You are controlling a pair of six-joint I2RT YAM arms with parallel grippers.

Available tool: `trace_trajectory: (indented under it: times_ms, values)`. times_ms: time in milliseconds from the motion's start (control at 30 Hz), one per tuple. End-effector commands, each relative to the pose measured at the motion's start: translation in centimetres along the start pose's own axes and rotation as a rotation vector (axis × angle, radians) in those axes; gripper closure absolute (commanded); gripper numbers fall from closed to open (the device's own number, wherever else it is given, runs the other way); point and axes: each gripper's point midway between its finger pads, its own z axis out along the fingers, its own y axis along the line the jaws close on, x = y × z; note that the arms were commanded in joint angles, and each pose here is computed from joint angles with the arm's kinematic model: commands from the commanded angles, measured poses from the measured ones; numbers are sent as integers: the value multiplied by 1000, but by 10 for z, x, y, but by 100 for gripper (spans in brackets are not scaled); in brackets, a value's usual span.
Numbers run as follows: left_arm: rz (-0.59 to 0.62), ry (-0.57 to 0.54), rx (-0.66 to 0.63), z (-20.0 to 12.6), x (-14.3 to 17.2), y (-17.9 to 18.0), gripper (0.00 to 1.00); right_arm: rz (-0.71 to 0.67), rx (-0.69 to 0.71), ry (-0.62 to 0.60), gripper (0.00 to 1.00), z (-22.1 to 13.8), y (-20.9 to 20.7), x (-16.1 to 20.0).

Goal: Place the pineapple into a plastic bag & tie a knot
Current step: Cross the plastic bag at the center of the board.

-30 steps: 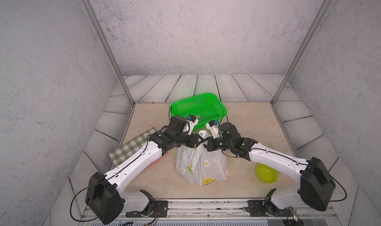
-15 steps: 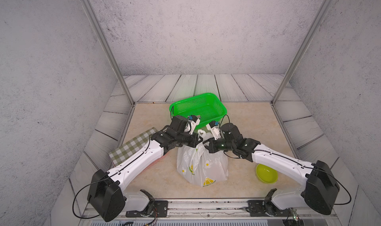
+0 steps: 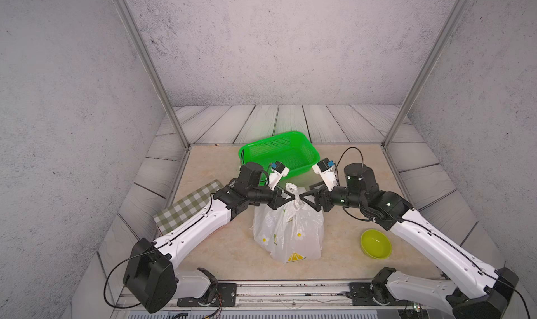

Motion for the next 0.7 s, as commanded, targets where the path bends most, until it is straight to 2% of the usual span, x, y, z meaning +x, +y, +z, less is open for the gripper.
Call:
trace_trajectory:
  times_ms: [0, 100, 300, 500, 667]
  values:
    - [85, -24, 179, -7, -19, -31, 100, -74, 27, 41, 22, -4, -10, 5]
    - [75, -5, 239, -8, -22, -38, 100, -89, -44, 88, 20, 9, -9, 10]
    - [39, 33, 296, -9, -20, -40, 100, -65, -261, 122, 24, 34, 12, 12]
    - [21, 33, 309, -14, -21, -38, 100, -32, -341, 175, 30, 42, 18, 24]
    - [12, 22, 317, -16, -25, -36, 100, 6, -353, 215, 40, 46, 17, 41]
